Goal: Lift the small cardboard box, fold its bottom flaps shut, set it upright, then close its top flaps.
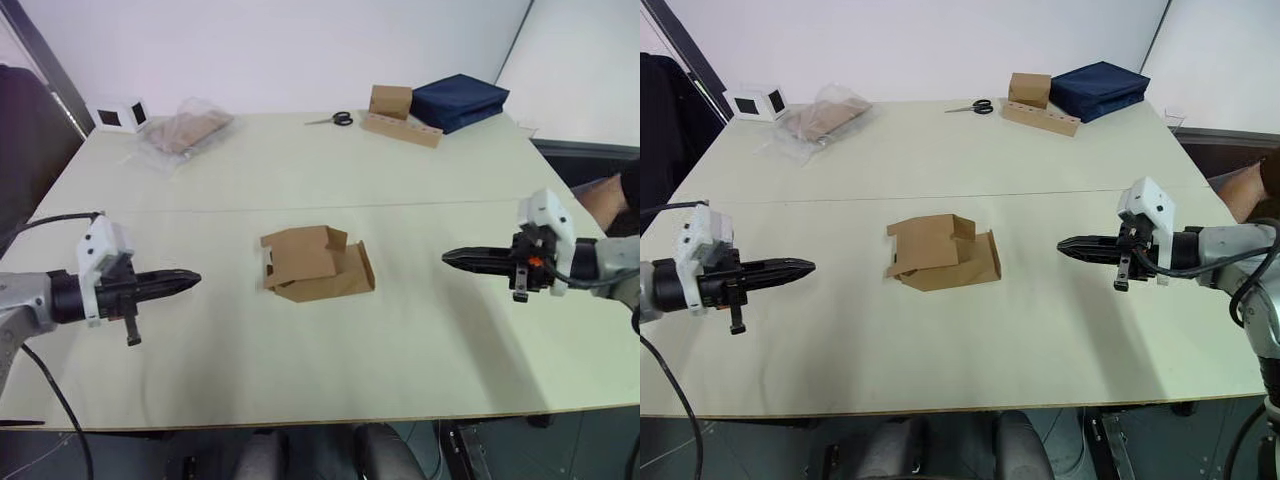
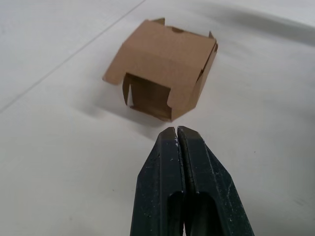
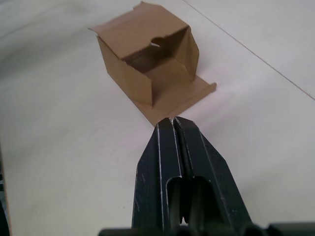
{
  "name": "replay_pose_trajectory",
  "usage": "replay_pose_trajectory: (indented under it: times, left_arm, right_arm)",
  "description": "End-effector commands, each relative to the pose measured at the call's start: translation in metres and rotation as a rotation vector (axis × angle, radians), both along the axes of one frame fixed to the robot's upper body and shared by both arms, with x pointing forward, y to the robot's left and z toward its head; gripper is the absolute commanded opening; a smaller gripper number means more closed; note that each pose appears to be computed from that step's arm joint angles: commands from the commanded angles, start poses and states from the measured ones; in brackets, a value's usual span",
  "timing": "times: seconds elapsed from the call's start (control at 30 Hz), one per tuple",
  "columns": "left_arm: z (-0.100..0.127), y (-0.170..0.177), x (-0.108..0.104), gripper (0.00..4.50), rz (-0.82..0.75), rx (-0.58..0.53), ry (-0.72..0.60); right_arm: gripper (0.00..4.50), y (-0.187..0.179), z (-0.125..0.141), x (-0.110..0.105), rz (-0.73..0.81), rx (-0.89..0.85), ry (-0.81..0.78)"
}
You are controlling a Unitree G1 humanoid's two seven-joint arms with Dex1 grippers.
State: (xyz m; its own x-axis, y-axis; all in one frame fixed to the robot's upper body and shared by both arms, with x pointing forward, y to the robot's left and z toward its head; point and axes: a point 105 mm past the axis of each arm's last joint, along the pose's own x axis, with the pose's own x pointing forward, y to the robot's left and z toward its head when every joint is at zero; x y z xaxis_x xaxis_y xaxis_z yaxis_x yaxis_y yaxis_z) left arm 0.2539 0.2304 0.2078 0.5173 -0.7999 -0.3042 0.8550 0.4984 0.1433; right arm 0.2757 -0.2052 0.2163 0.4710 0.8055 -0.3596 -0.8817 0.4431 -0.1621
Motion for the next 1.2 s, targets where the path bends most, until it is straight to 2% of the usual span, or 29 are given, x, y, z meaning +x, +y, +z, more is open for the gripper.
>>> replay_pose_trajectory:
  times: [0.03, 0.63, 0.73, 1.03, 1.13, 1.2]
  left_arm:
    - [0.013, 0.001, -0.003, 0.01, -0.025, 0.002, -0.029]
    - [0.009, -0.014, 0.004, 0.01, -0.097, -0.004, 0.007]
    - [0.008, -0.017, -0.001, 0.01, -0.115, -0.009, 0.032]
    - [0.0, -0.018, 0.003, 0.01, -0.084, -0.008, 0.101]
    - [0.001, -0.019, 0.011, 0.63, -0.033, -0.079, 0.146]
    - [-0.005, -0.024, 0.014, 1.46, -0.025, -0.22, 0.267]
  right_arm:
    - [0.0, 0.007, 0.022, -0.012, 0.034, -0.006, -0.067]
    - [0.0, 0.029, 0.018, -0.028, 0.045, 0.023, -0.077]
    - [0.0, 0.031, 0.02, -0.033, 0.044, 0.033, -0.065]
    - [0.0, 0.031, 0.015, -0.036, 0.024, 0.046, -0.049]
    - [0.0, 0.03, 0.012, -0.036, 0.018, 0.041, -0.046]
    - [0.0, 0.035, 0.011, -0.033, 0.023, 0.063, -0.048]
